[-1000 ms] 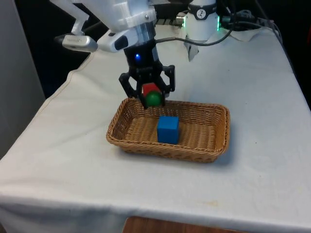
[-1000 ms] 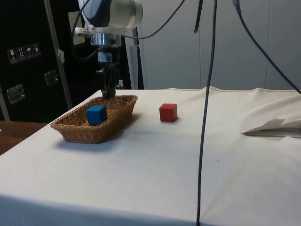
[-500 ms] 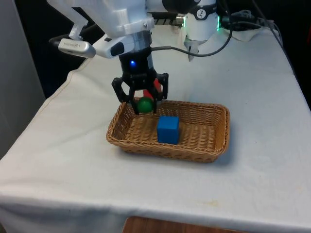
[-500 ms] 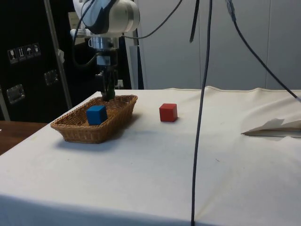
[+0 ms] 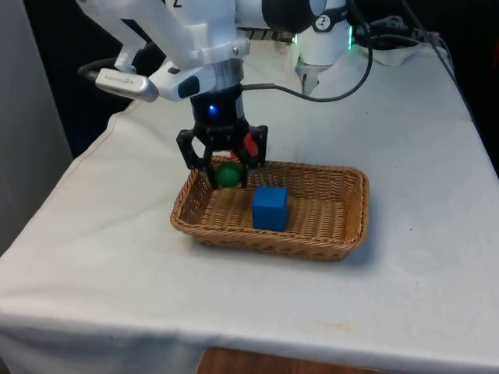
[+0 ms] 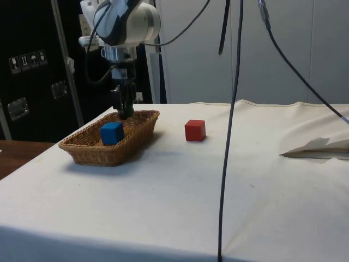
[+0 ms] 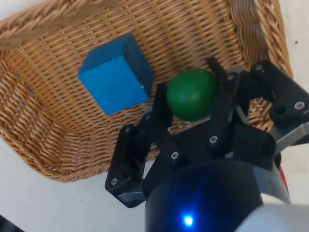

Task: Place all non-red objects into the basket.

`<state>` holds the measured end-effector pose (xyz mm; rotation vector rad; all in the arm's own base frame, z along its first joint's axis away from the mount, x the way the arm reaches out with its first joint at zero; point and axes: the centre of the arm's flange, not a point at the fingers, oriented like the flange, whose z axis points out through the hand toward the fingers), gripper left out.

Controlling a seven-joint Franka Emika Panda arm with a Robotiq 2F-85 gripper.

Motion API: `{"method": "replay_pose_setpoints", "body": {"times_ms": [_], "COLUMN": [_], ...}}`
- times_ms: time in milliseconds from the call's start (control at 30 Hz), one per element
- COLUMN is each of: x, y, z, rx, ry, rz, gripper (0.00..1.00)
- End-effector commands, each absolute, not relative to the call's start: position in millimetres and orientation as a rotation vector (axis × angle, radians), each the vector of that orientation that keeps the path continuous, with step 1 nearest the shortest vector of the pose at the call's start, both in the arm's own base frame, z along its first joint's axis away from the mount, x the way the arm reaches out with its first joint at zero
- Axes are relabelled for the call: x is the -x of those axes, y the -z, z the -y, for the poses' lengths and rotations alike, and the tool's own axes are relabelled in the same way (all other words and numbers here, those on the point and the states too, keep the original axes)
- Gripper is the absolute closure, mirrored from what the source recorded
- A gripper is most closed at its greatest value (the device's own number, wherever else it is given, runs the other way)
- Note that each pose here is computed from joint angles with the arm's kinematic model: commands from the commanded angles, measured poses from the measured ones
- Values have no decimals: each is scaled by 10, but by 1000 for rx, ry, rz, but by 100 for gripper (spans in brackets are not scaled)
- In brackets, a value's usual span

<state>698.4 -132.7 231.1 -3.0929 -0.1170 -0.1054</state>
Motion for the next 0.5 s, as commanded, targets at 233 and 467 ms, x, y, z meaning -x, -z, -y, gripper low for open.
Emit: {"method": "replay_pose_setpoints", "body": {"times_ms": [233, 467], "x": [-7001, -7025], "y": [-2152, -2091], "z": [1258, 1242], "rx": [3092, 3094], "ry": [95, 93], "rz": [122, 126], "gripper": [100, 100]}}
